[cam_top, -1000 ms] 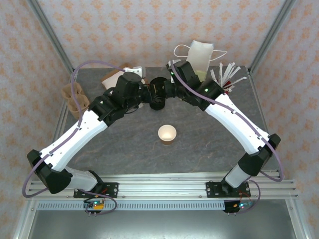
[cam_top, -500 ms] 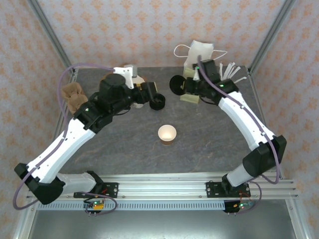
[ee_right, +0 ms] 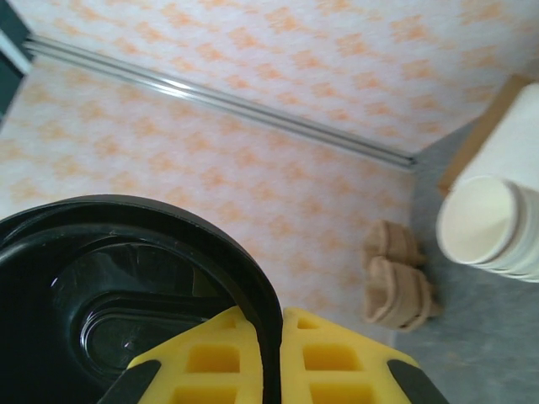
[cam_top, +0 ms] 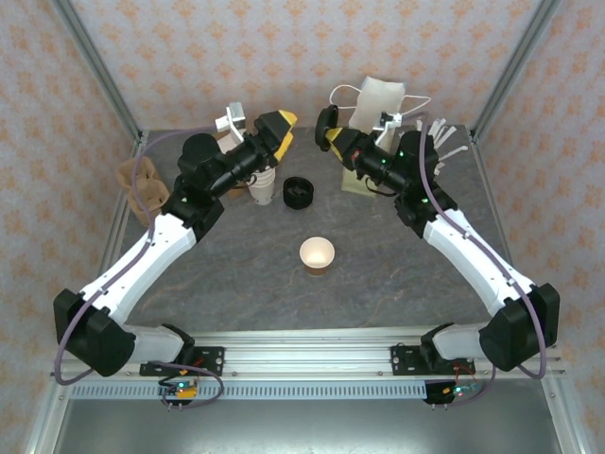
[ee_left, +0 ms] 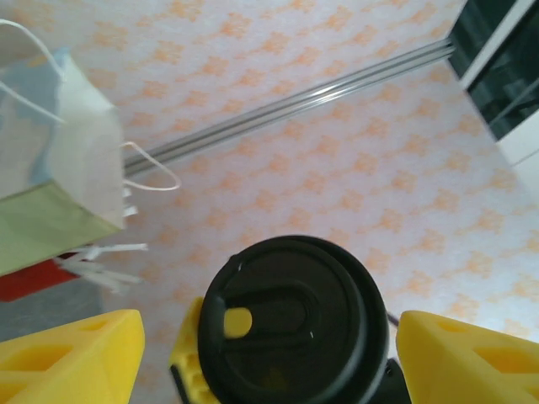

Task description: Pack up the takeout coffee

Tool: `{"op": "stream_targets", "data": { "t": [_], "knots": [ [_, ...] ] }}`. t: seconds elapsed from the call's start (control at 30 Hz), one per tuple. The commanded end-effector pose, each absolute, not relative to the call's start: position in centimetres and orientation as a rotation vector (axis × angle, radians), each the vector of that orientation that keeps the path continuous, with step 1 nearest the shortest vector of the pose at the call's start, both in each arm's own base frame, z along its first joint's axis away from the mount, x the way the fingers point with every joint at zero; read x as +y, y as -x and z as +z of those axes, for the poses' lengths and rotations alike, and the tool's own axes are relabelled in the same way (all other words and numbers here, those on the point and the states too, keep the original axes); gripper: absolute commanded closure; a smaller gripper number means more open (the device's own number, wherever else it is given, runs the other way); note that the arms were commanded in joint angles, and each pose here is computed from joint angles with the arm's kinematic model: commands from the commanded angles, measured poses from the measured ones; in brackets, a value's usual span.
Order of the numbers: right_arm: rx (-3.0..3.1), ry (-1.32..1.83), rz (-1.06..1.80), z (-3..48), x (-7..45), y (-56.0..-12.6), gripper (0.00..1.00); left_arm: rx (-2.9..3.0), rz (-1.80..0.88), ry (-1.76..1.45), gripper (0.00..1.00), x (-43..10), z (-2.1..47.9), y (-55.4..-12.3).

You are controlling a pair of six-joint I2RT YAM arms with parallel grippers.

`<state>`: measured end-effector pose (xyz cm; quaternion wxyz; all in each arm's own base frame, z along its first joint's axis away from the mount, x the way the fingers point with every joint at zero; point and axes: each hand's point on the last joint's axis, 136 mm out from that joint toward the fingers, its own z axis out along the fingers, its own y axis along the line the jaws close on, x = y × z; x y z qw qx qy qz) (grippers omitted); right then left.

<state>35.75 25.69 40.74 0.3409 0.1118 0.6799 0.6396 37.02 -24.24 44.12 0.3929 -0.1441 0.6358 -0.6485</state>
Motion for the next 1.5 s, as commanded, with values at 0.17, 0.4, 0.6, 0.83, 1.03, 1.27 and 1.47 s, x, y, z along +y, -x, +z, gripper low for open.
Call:
{"op": "stream_targets", "data": {
  "t": [0.17, 0.4, 0.6, 0.83, 1.03, 1.27, 1.47],
  "knots": [
    [1.64, -0.215, 1.857, 44.0, 27.3, -34.6, 0.9, 1.513, -1.802, 0.242, 0.11, -26.4, 48.5, -35.6],
    [1.651, -0.202, 1.862, 43.9, 27.6, -34.7, 0.9, 1.542, -1.792, 0.209, 0.04, -27.2, 48.5, -35.9],
    [1.649, -0.193, 1.865, 44.1, 27.7, -34.7, 0.91, 1.578, -1.772, 0.205, 0.05, -27.7, 47.9, -36.2],
    [1.65, -0.183, 1.869, 44.2, 27.8, -34.5, 0.91, 1.605, -1.761, 0.193, 0.07, -28.2, 47.4, -36.4],
    [1.644, -0.176, 1.882, 44.4, 28.1, -34.3, 0.91, 1.621, -1.767, 0.209, 0.12, -28.4, 47.1, -36.6],
    [1.638, -0.176, 1.888, 44.6, 28.1, -34.2, 0.91, 1.625, -1.799, 0.234, 0.18, -28.8, 46.6, -37.1],
    [1.64, -0.187, 1.884, 44.3, 28.2, -34.4, 0.91, 1.629, -1.809, 0.241, 0.24, -29.0, 46.4, -37.1]
  ]
}}
